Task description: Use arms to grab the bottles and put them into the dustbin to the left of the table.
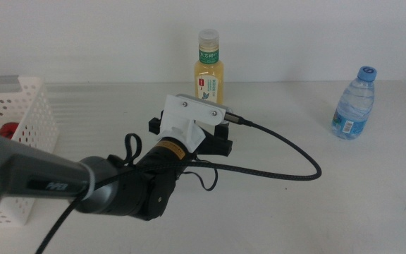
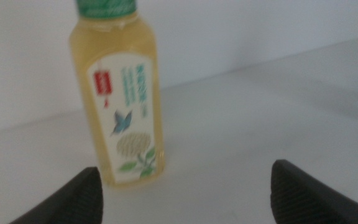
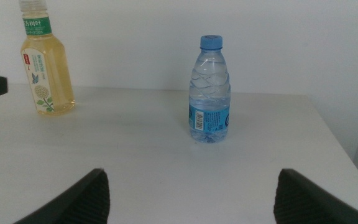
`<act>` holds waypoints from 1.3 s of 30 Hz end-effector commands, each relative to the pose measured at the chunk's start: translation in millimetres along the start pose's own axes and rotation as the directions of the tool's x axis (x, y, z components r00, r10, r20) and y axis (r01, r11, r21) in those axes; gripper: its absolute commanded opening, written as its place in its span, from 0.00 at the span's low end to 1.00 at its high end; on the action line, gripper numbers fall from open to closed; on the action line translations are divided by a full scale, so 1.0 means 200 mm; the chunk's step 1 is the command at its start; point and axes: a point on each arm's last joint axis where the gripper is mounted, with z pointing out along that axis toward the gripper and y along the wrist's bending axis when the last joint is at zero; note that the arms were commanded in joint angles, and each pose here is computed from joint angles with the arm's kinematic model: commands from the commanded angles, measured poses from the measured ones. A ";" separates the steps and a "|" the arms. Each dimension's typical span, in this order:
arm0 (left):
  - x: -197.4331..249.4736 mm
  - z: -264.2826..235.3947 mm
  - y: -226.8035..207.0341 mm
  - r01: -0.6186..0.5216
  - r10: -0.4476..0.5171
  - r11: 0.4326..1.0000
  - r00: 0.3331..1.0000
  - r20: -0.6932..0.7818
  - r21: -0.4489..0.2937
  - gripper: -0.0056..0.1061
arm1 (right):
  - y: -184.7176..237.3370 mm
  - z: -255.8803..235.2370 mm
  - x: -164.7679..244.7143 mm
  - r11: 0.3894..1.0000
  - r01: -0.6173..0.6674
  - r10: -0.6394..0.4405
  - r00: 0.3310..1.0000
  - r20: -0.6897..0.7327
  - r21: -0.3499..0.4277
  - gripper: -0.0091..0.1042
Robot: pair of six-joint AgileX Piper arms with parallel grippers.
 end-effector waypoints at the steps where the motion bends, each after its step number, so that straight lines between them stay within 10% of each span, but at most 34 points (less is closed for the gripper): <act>1: -0.17 0.03 -0.01 0.001 0.000 1.000 0.985 0.174 -0.009 0.82 | 0.00 -0.01 -0.05 1.000 0.016 -0.017 0.994 0.109 0.010 0.76; 39: -0.23 0.55 0.17 0.066 -0.052 0.994 0.985 0.167 -0.081 0.82 | 0.00 -0.01 -0.05 1.000 0.016 -0.017 0.994 0.109 0.010 0.76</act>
